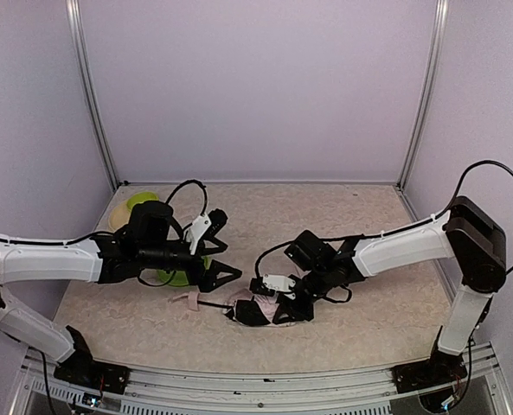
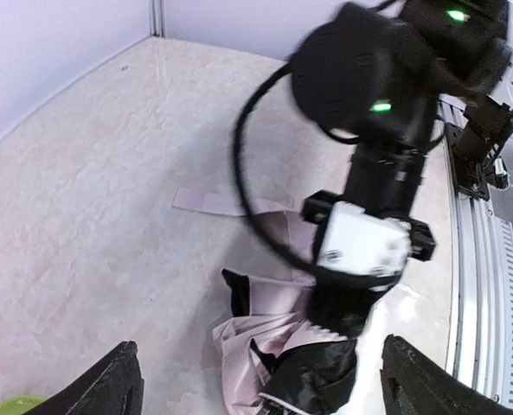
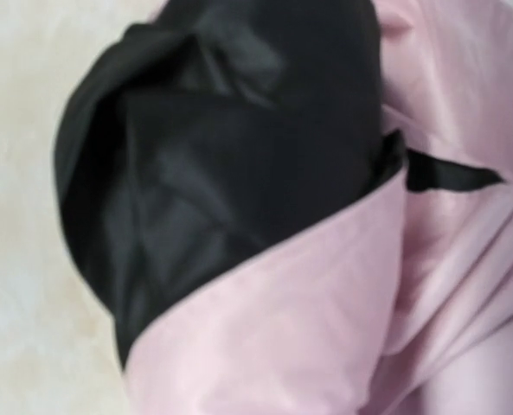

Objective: Put away the umbrella

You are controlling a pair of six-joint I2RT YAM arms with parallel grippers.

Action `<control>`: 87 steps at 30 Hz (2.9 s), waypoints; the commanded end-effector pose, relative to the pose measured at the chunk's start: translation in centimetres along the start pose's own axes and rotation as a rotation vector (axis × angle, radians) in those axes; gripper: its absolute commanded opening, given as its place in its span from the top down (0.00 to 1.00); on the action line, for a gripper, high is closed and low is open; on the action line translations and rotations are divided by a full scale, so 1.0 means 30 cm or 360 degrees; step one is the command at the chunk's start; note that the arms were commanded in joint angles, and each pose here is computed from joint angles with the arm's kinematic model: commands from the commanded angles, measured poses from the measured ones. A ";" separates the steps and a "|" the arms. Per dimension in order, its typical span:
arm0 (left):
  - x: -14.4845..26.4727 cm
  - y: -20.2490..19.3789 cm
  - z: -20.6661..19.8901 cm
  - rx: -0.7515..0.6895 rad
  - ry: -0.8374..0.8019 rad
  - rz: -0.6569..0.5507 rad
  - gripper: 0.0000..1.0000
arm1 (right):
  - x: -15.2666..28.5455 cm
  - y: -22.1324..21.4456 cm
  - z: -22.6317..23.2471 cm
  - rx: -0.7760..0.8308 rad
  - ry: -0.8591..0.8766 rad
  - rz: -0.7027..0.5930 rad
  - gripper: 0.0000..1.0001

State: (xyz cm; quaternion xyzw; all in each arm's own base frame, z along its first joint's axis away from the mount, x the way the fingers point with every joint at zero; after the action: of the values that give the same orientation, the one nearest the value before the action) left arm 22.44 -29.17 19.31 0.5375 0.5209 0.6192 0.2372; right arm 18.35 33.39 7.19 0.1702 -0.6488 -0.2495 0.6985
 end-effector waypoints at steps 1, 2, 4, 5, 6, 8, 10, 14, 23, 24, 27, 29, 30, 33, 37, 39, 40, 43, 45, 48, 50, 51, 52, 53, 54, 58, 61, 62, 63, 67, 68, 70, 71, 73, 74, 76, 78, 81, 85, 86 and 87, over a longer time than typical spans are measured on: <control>-0.009 -0.007 -0.115 -0.0415 0.0060 0.0043 0.10 | -0.045 -0.217 0.042 -0.0582 0.0356 0.0463 1.00; -0.024 -0.028 -0.149 -0.0487 0.0019 0.0096 0.10 | -0.043 -0.222 0.043 -0.0642 0.0407 0.0467 1.00; -0.066 -0.092 -0.214 -0.0641 -0.0064 0.0227 0.07 | -0.036 -0.223 0.051 -0.0713 0.0504 0.0439 1.00; -0.089 -0.129 -0.235 -0.0708 -0.0080 0.0306 0.04 | -0.033 -0.221 0.054 -0.0729 0.0540 0.0422 1.00; -0.115 -0.166 -0.252 -0.0769 -0.0094 0.0386 0.02 | -0.030 -0.217 0.058 -0.0742 0.0578 0.0401 1.00; -0.167 -0.230 -0.284 -0.0904 -0.0083 0.0538 0.01 | -0.026 -0.205 0.067 -0.0756 0.0647 0.0366 1.00; -0.223 -0.294 -0.302 -0.1046 -0.0052 0.0673 0.01 | -0.026 -0.193 0.076 -0.0753 0.0707 0.0336 1.00; -0.294 -0.322 -0.318 -0.1178 -0.0004 0.0741 0.01 | -0.023 -0.182 0.085 -0.0746 0.0770 0.0309 1.00; -0.304 -0.508 -0.318 -0.1269 -0.0117 0.1201 0.04 | 0.011 -0.154 0.038 -0.0809 0.0800 0.0190 1.00; -0.293 -0.536 -0.311 -0.1278 -0.0118 0.1283 0.04 | 0.019 -0.149 0.026 -0.0822 0.0800 0.0161 1.00; -0.298 -0.579 -0.298 -0.1305 -0.0101 0.1377 0.04 | 0.032 -0.126 0.009 -0.0814 0.0826 0.0099 1.00; -0.313 -0.597 -0.302 -0.1304 -0.0137 0.1395 0.07 | 0.034 -0.113 0.008 -0.0804 0.0853 0.0080 1.00; -0.319 -0.615 -0.306 -0.1298 -0.0167 0.1419 0.11 | 0.036 -0.104 0.004 -0.0801 0.0857 0.0071 1.00; -0.320 -0.662 -0.309 -0.1283 -0.0223 0.1502 0.27 | 0.047 -0.095 -0.002 -0.0797 0.0851 0.0054 1.00; -0.311 -0.740 -0.295 -0.1244 -0.0296 0.1627 0.40 | 0.058 -0.078 -0.010 -0.0791 0.0860 0.0006 1.00; -0.303 -0.775 -0.297 -0.1190 -0.0349 0.1697 0.51 | 0.060 -0.079 -0.018 -0.0808 0.0844 0.0005 1.00; -0.300 -0.787 -0.301 -0.1165 -0.0374 0.1721 0.60 | 0.064 -0.082 -0.029 -0.0823 0.0822 0.0000 0.94; -0.294 -0.801 -0.301 -0.1113 -0.0379 0.1749 0.78 | 0.104 -0.072 -0.079 -0.0840 0.0718 -0.0077 0.70; -0.295 -0.799 -0.298 -0.1070 -0.0377 0.1739 0.96 | 0.161 -0.051 -0.118 -0.0832 0.0636 -0.0184 0.56; -0.306 -0.774 -0.288 -0.0985 -0.0362 0.1654 1.00 | 0.269 -0.018 -0.161 -0.0765 0.0480 -0.0354 0.44; -0.316 -0.709 -0.284 -0.0880 -0.0356 0.1504 1.00 | 0.337 -0.010 -0.182 -0.0711 0.0353 -0.0437 0.40; -0.322 -0.668 -0.280 -0.0818 -0.0363 0.1412 1.00 | 0.367 -0.012 -0.194 -0.0688 0.0274 -0.0464 0.39; -0.326 -0.619 -0.280 -0.0746 -0.0384 0.1311 1.00 | 0.396 -0.015 -0.204 -0.0656 0.0187 -0.0490 0.38; -0.327 -0.570 -0.276 -0.0670 -0.0402 0.1212 1.00 | 0.418 -0.016 -0.215 -0.0618 0.0104 -0.0521 0.37; -0.325 -0.517 -0.267 -0.0603 -0.0410 0.1114 1.00 | 0.434 -0.021 -0.220 -0.0582 0.0038 -0.0549 0.36; -0.294 -0.338 -0.211 -0.0327 -0.0416 0.0840 1.00 | 0.459 -0.028 -0.203 -0.0439 -0.0068 -0.0653 0.36; -0.244 -0.236 -0.178 -0.0194 -0.0411 0.0707 1.00 | 0.468 -0.026 -0.182 -0.0378 -0.0068 -0.0740 0.36; -0.224 -0.204 -0.171 -0.0166 -0.0414 0.0658 1.00 | 0.473 -0.022 -0.169 -0.0343 -0.0057 -0.0778 0.35; -0.205 -0.175 -0.167 -0.0144 -0.0428 0.0613 1.00 | 0.478 -0.014 -0.150 -0.0291 -0.0032 -0.0821 0.35; -0.136 -0.069 -0.161 -0.0078 -0.0505 0.0439 1.00 | 0.485 0.011 -0.058 -0.0007 -0.0007 -0.0943 0.33; -0.123 -0.048 -0.165 -0.0079 -0.0525 0.0402 1.00 | 0.481 0.019 -0.036 0.0064 -0.0028 -0.0966 0.33; -0.095 0.001 -0.170 -0.0095 -0.0524 0.0331 1.00 | 0.462 0.030 0.004 0.0158 -0.0039 -0.0991 0.32; -0.087 0.017 -0.171 -0.0105 -0.0520 0.0314 1.00 | 0.458 0.036 0.012 0.0160 -0.0040 -0.1014 0.32; -0.077 0.039 -0.170 -0.0126 -0.0505 0.0301 1.00 | 0.454 0.048 0.014 0.0141 -0.0067 -0.1069 0.32; -0.073 0.044 -0.170 -0.0132 -0.0501 0.0308 1.00 | 0.445 0.049 0.019 0.0142 -0.0075 -0.1066 0.32; -0.068 0.054 -0.169 -0.0140 -0.0491 0.0312 1.00 | 0.429 0.054 0.032 0.0169 -0.0076 -0.1064 0.31; -0.058 0.071 -0.173 -0.0157 -0.0491 0.0296 1.00 | 0.402 0.053 0.051 0.0176 -0.0005 -0.1072 0.31; -0.046 0.090 -0.171 -0.0173 -0.0465 0.0256 1.00 | 0.347 0.043 0.075 0.0162 0.0135 -0.1017 0.32; -0.032 0.095 -0.168 -0.0176 -0.0444 0.0239 1.00 | 0.319 0.013 0.136 0.0240 0.0296 -0.1023 0.34; -0.031 0.091 -0.168 -0.0174 -0.0441 0.0244 1.00 | 0.310 0.006 0.139 0.0230 0.0299 -0.1015 0.33; -0.031 0.089 -0.166 -0.0174 -0.0440 0.0245 1.00 | 0.299 0.002 0.137 0.0213 0.0290 -0.1006 0.33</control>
State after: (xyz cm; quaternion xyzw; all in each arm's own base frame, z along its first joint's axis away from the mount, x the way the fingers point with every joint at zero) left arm 18.63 -32.71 19.27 0.6669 0.3901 0.5825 0.2527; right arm 15.95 28.44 15.56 0.4050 -0.5373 -0.4056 0.6187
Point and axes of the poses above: each gripper's point midway between its finger pads, its own x axis back along the fingers, its own z axis along the line the jaws close on, y = z × x, the point moved 5 cm from there along x, back along the fingers
